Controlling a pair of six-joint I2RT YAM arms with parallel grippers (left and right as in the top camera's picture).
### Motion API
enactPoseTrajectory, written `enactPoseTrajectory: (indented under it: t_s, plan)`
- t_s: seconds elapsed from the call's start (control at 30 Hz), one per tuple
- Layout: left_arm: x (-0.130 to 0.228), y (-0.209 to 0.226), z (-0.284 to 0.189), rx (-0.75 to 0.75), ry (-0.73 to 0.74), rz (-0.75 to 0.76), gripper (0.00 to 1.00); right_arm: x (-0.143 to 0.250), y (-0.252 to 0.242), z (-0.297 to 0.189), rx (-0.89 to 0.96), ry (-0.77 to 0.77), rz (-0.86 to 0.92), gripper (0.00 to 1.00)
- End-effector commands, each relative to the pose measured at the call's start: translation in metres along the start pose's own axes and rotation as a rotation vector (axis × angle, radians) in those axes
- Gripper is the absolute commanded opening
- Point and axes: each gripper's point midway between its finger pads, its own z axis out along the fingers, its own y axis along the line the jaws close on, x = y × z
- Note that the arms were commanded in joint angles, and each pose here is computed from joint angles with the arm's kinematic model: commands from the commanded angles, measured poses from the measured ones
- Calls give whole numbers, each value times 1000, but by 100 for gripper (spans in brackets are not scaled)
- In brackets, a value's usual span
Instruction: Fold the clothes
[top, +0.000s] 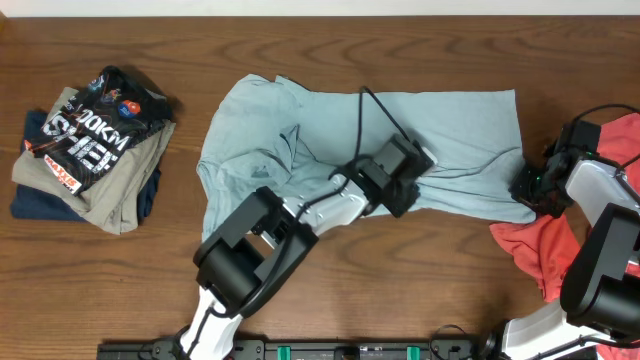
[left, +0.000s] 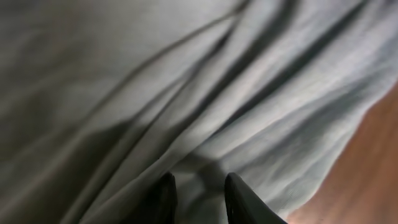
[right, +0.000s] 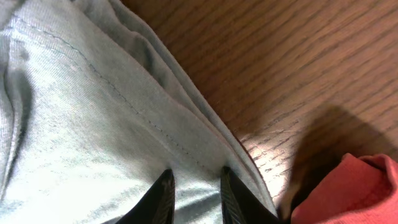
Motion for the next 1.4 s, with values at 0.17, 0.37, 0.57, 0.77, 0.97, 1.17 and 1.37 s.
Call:
enactPoseTrajectory:
  t_s: [0.17,0.37,0.57,0.77,0.97,1.17,1.37]
  plan:
    - [13,3,6,37,45,-69,29,37,-20,27,63,129,26,25]
    - [43,6,0,25,172,-123,29,37,-24,27,87,128,24,25]
    - [122,-1,-29,2,515,-249,28,34,-24,27,85,114,23,26]
    - [124,-2,-34,0,530,-252,25,31,-10,25,6,121,-20,28]
    - [65,-6,-51,13,339,-205,37,31,-9,23,5,128,-20,30]
    - [22,-15,-60,32,179,-159,52,33,-10,23,7,137,-19,31]
    - [21,-34,-50,56,172,-116,54,34,-10,23,8,140,-19,30]
